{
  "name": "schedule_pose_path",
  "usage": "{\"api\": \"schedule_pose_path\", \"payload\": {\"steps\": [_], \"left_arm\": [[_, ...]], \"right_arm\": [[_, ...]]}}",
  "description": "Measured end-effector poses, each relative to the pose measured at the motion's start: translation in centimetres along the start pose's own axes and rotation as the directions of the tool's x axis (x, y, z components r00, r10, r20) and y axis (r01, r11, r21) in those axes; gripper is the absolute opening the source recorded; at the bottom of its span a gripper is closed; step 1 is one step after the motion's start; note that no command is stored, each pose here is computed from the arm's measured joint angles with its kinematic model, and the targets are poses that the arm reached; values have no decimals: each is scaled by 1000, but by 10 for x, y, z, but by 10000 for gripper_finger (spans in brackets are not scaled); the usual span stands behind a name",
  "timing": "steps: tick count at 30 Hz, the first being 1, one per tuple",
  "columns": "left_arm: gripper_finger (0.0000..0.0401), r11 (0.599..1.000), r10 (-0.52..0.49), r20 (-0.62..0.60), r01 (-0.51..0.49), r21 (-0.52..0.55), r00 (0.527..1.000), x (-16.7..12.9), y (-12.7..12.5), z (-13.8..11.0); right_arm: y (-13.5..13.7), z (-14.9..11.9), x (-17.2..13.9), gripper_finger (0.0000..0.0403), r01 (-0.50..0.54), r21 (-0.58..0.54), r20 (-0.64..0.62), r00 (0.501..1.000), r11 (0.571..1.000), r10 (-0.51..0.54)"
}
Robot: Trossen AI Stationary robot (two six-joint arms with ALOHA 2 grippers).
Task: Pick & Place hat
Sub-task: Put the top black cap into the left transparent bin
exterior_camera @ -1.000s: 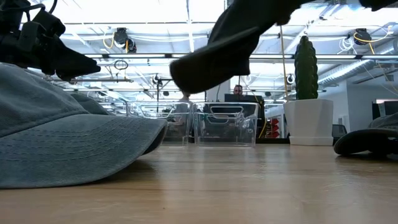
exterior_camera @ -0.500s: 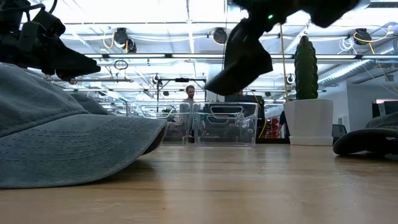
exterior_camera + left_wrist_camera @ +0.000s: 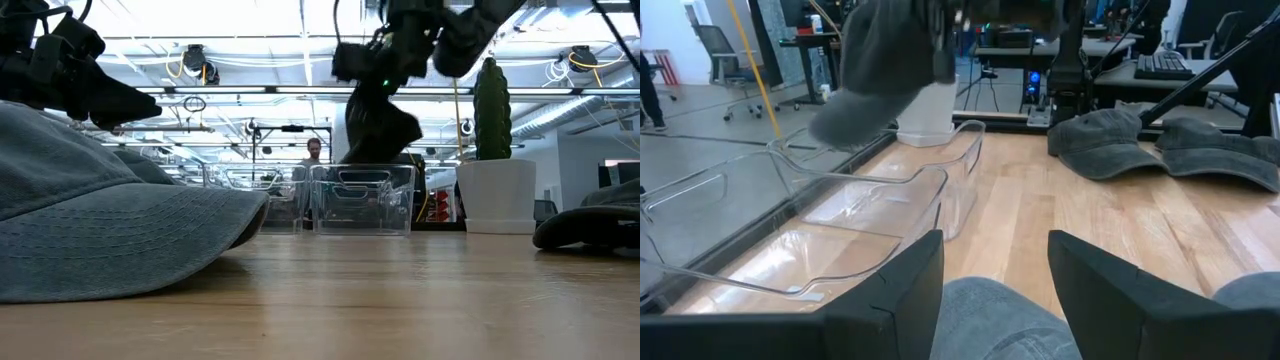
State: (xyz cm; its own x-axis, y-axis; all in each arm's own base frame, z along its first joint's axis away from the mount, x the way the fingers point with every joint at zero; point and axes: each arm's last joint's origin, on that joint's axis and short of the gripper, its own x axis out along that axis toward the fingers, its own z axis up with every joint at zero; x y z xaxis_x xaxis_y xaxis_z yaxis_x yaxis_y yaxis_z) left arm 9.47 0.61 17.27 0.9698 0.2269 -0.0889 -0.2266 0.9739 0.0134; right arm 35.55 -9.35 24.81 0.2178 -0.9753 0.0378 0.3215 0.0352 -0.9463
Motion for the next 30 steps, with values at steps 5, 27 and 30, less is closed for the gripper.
{"api": "schedule_pose_path", "payload": {"steps": [5, 27, 30], "left_arm": [[191, 1000, 0, 0, 0, 0, 1000, 0, 0, 0], [191, 1000, 0, 0, 0, 0, 1000, 0, 0, 0], [191, 1000, 0, 0, 0, 0, 1000, 0, 0, 0]], "right_arm": [[15, 5, 8, 0, -33, -53, 16, 999, 998, 33], [40, 3, 4, 0, -150, -50, 43, 987, 987, 152], [42, 5, 0, 0, -175, -14, 74, 982, 984, 176]]}}
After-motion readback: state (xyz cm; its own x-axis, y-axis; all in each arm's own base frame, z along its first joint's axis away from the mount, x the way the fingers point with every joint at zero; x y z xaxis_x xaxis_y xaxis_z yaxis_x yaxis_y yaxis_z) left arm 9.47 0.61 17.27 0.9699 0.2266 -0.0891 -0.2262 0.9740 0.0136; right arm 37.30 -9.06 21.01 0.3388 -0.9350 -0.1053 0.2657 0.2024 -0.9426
